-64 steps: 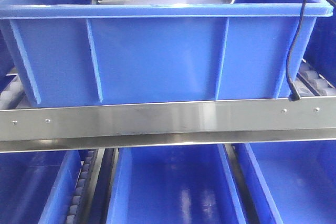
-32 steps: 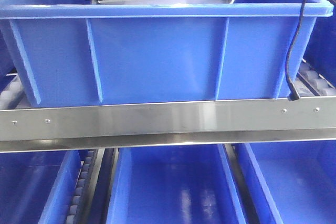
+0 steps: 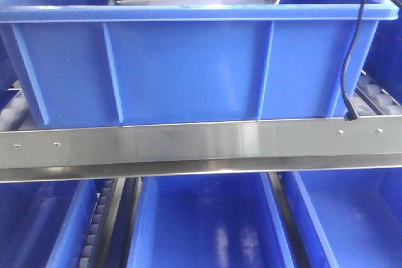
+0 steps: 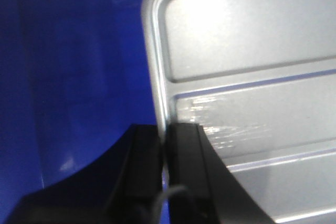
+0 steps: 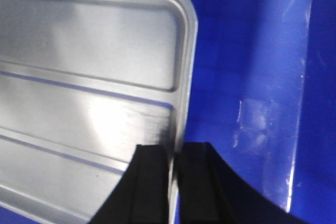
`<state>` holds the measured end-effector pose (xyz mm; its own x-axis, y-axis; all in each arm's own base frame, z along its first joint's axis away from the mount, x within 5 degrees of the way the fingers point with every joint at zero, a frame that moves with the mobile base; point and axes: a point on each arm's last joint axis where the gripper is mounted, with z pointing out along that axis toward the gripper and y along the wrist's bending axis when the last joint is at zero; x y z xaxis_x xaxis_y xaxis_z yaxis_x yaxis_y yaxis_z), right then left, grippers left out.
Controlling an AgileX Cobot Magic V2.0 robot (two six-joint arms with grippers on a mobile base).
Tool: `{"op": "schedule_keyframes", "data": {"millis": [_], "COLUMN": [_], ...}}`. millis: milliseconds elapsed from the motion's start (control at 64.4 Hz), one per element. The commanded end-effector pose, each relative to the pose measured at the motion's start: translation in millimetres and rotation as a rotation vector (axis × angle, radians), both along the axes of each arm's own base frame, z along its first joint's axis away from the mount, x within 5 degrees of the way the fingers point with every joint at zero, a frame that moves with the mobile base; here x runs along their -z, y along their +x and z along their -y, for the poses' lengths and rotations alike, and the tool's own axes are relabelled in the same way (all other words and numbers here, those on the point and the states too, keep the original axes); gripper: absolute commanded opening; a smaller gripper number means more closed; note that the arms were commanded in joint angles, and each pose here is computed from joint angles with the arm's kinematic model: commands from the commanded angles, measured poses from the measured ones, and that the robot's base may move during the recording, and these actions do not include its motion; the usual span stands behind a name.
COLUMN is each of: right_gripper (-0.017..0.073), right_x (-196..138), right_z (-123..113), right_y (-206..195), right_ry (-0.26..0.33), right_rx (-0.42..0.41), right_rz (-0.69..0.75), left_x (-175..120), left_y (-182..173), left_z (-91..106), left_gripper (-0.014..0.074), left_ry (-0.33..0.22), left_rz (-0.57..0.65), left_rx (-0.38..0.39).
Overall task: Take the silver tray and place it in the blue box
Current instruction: 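Open both grippers to release the tray into the blue bin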
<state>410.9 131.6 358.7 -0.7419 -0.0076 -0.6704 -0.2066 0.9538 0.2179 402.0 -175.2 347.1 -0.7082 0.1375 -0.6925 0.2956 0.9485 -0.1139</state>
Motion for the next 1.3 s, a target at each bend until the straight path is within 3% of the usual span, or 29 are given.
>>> {"op": "schedule_keyframes", "data": {"millis": [0, 202, 373, 451, 544, 777, 839, 901, 979, 1134, 1289], "right_gripper": [0.0265, 0.0297, 0.0398, 0.0442, 0.0438, 0.0428, 0.0358, 0.0197, 0.0038, 0.0058, 0.0057], "right_x": [-52.0, -51.6, -50.8, -50.5, -49.4, -49.5, -49.3, -48.7, -48.1, -50.1, -53.5], "right_z": [-19.7, -1.6, 9.0, 14.7, 23.2, 29.1, 29.1, 28.7, 28.6, 28.3, 24.1], "right_y": [-15.6, -9.5, -6.7, -5.0, -3.0, -1.5, -1.6, -1.5, -0.8, 0.5, -3.8], "right_ry": [0.254, 0.248, 0.243, 0.227, 0.198, 0.198, 0.197, 0.197, 0.197, 0.212, 0.291], "right_rx": [-0.034, 0.009, 0.033, 0.046, 0.064, 0.078, 0.077, 0.076, 0.077, 0.082, 0.071], "right_rz": [0.169, 0.169, 0.162, 0.168, 0.169, 0.171, 0.168, 0.165, 0.167, 0.188, 0.155], "left_x": [-46.2, -42.5, -40.9, -41.5, -41.1, -41.8, -42.1, -42.6, -44.4, -46.0, -43.6], "left_y": [-16.5, -10.8, -8.0, -5.1, -1.0, 2.5, 2.7, 3.0, 4.3, 4.4, -6.5], "left_z": [16.9, -0.8, -10.3, -16.0, -26.9, -35.9, -35.8, -35.6, -35.4, -35.5, -39.0], "left_gripper": [-0.0013, 0.0001, 0.0277, 0.0343, 0.0316, 0.0223, 0.0098, -0.0026, 0.0000, -0.0013, -0.0013], "left_ry": [-0.226, -0.184, -0.163, -0.151, -0.124, -0.170, -0.171, -0.176, -0.185, -0.189, -0.148], "left_rz": [0.118, 0.088, 0.076, 0.093, 0.101, 0.091, 0.094, 0.100, 0.123, 0.134, 0.030], "left_rx": [0.042, 0.004, -0.017, -0.031, -0.056, -0.082, -0.082, -0.083, -0.085, -0.085, -0.077]}}
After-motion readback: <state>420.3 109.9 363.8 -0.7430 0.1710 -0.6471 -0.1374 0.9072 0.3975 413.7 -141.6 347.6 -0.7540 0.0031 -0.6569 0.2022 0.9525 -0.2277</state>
